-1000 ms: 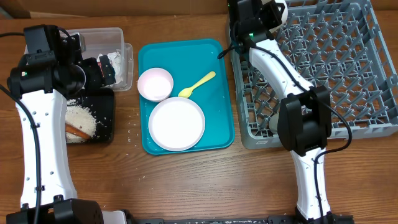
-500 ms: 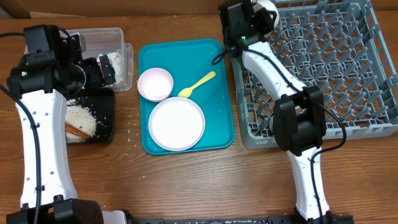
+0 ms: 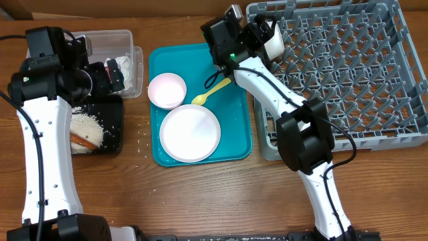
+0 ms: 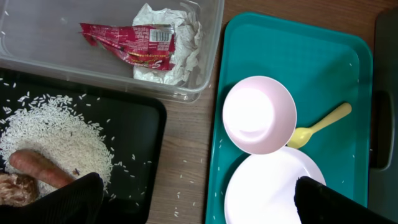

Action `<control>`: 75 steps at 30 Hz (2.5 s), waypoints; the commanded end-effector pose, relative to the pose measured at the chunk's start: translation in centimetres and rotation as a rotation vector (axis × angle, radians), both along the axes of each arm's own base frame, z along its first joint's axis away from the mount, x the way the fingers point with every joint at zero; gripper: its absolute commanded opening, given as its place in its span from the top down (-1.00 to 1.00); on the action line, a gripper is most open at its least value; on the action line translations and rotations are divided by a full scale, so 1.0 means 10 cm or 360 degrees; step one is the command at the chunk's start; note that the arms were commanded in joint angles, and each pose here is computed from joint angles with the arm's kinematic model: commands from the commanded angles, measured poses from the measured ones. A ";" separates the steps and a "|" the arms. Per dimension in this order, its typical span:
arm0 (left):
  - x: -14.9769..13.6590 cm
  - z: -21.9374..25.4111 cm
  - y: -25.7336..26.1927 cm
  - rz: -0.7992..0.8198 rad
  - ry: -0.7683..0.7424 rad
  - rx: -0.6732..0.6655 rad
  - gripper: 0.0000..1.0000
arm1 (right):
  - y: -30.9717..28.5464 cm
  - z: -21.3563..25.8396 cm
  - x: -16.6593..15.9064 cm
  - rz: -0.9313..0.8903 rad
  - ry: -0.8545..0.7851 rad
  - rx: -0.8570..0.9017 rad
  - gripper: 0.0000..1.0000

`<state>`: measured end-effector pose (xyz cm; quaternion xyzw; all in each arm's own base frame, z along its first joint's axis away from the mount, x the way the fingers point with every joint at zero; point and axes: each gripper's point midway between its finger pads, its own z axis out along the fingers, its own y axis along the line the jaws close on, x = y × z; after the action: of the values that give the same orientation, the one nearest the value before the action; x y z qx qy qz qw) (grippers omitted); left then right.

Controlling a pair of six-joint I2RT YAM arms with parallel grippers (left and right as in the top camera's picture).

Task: Sort waste into correct bins and load items into the dishwasher
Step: 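Reach the right gripper to the pink bowl and grasp it, then carry the pink bowl right and set it in the dish rack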

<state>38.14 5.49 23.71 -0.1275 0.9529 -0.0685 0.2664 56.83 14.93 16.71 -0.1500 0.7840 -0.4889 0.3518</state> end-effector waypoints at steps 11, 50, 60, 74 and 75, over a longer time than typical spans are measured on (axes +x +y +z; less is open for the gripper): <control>0.00 -0.02 -0.01 -0.0039 0.0004 0.0033 -1.00 | 1.91 -0.45 -1.06 0.0571 0.0884 0.1816 -0.91; 0.00 -0.02 -0.01 -0.0039 0.0004 0.0033 -1.00 | 1.27 0.53 -0.74 0.0398 0.0569 0.2171 0.91; 0.00 -0.02 -0.01 -0.0039 0.0004 0.0033 -1.00 | -1.06 1.73 -1.34 -0.0564 -0.0524 0.0963 0.92; 0.00 -0.02 -0.01 -0.0039 0.0004 0.0033 -1.00 | -1.22 0.81 -1.25 -0.0665 -0.0200 0.0124 0.92; 0.00 -0.02 -0.01 -0.0040 0.0004 0.0032 -1.00 | -1.21 0.70 -1.24 -0.0660 -0.0159 0.0093 0.92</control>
<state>38.14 5.54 23.70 -0.1279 0.9530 -0.0670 0.2663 44.03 2.72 24.34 0.0706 0.8247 -0.4864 0.2796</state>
